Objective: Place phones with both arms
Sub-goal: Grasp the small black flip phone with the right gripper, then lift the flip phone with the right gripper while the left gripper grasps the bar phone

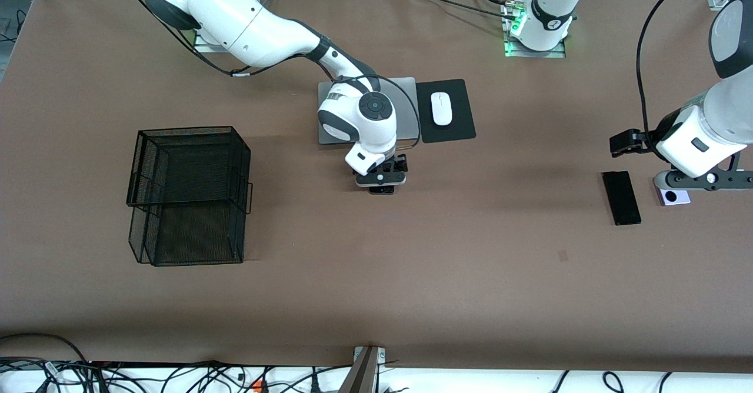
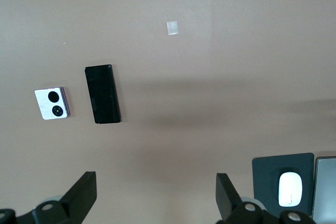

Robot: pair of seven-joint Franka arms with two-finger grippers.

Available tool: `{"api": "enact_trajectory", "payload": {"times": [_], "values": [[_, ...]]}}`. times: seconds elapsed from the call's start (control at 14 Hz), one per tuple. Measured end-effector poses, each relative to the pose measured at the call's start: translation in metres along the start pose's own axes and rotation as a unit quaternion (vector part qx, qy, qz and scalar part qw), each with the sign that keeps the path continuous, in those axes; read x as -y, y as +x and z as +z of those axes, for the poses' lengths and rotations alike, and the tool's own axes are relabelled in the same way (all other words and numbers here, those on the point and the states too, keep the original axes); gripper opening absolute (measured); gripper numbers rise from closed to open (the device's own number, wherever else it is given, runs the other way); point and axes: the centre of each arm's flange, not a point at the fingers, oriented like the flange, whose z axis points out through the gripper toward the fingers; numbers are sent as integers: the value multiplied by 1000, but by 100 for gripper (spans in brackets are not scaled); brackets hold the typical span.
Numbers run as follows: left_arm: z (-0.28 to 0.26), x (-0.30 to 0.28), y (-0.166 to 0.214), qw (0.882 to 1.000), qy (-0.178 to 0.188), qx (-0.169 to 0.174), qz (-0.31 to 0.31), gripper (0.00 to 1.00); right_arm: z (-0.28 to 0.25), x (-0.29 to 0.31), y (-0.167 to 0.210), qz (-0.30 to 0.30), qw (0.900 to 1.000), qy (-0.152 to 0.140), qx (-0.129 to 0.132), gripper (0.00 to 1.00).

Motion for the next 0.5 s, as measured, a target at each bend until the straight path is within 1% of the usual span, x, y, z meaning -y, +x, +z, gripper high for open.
{"api": "enact_trajectory", "payload": {"times": [0.07, 0.21, 0.5], "values": [[0, 0, 0, 1000, 0, 0, 0, 100, 0, 0, 0, 0, 1000, 0, 0, 95], [0, 0, 0, 1000, 0, 0, 0, 100, -5, 2, 2, 0, 1000, 2, -3, 82], [0, 0, 0, 1000, 0, 0, 0, 100, -5, 2, 3, 1, 1000, 3, -3, 82]]}}
